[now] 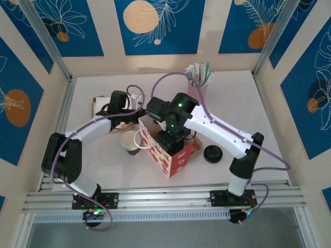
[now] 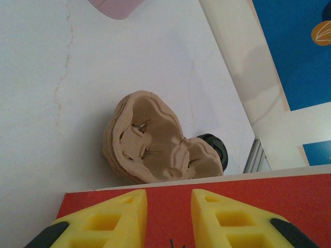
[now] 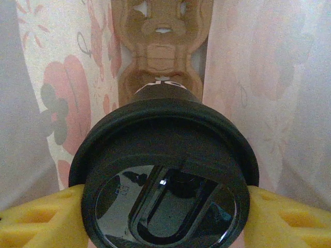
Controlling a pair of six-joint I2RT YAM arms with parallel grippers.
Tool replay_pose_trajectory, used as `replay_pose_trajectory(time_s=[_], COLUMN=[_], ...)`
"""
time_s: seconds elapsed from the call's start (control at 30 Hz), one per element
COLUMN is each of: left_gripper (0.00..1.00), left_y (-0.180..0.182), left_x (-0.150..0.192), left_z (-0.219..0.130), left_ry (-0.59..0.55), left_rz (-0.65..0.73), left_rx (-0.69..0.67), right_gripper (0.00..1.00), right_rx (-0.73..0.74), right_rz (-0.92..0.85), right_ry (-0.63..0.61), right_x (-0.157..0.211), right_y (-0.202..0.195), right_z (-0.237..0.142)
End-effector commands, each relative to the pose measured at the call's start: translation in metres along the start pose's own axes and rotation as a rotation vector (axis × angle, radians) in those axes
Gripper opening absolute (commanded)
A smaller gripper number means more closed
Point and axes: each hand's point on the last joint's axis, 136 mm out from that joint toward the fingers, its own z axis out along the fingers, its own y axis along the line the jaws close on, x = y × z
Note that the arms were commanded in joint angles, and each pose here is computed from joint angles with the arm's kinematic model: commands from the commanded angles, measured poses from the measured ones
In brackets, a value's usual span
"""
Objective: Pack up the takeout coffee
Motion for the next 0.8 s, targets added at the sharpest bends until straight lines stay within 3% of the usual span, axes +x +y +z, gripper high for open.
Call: replay_pose_trajectory(time_s=[0.0, 0.77], left_gripper=[0.28, 0.29], left_y=[-0.006, -0.004], left_x=[-0.003, -0.001], left_z=[-0.004, -0.006], left_ry=[-0.01, -0.013], left_rz=[0.015, 0.011], left_rx=[0.03, 0.028], right_gripper=[0.67, 0.66], right_rx=[0.039, 0.048], right_rz=[0.002, 0.0], right_ry=[0.179, 0.275], right_x=[0.037, 0.04], right_y=[-0.01, -0.006], right_z=[0.004, 0.03])
